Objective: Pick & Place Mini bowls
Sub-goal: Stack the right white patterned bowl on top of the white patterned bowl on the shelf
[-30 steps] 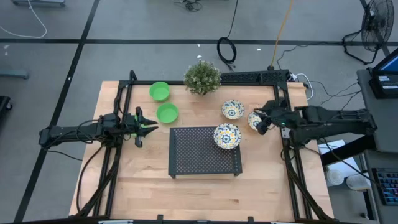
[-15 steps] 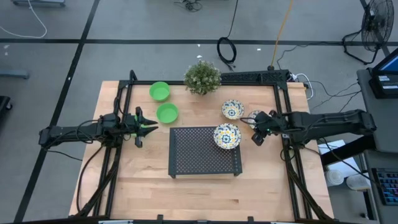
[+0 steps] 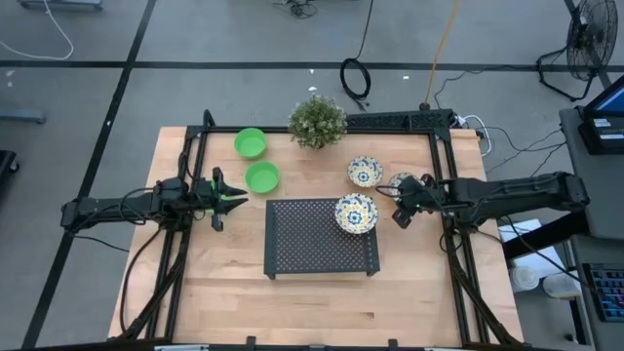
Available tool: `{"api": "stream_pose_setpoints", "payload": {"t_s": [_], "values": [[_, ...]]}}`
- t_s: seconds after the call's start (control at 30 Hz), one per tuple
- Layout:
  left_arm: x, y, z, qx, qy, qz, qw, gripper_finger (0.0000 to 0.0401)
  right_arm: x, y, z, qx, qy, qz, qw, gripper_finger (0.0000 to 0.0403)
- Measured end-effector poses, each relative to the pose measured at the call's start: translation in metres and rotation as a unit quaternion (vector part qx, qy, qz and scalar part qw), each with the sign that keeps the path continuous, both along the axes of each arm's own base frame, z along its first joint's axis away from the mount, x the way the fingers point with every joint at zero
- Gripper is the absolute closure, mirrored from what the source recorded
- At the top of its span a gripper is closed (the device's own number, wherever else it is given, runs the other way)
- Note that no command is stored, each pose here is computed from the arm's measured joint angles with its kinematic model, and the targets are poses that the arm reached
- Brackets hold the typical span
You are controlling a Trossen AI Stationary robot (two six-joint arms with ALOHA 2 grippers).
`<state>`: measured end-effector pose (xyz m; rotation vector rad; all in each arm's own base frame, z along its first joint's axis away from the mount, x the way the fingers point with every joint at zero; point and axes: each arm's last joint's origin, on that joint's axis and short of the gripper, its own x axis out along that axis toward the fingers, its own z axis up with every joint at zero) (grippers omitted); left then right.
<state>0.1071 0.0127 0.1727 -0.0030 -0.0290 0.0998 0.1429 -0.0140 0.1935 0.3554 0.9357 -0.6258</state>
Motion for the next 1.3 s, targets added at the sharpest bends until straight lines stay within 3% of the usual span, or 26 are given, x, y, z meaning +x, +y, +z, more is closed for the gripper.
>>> {"api": "stream_pose_setpoints", "payload": {"t_s": [0.77, 1.3], "values": [[0.0, 0.0, 0.0, 0.0, 0.0, 0.0, 1.0, 0.0302, 0.012, 0.0, -0.021, 0.011, 0.085, 0.013, 0.996, 0.0324], [0.0, 0.0, 0.0, 0.0, 0.0, 0.0, 1.0, 0.0302, 0.012, 0.0, -0.021, 0.016, 0.084, -0.002, 0.996, 0.0349]]}}
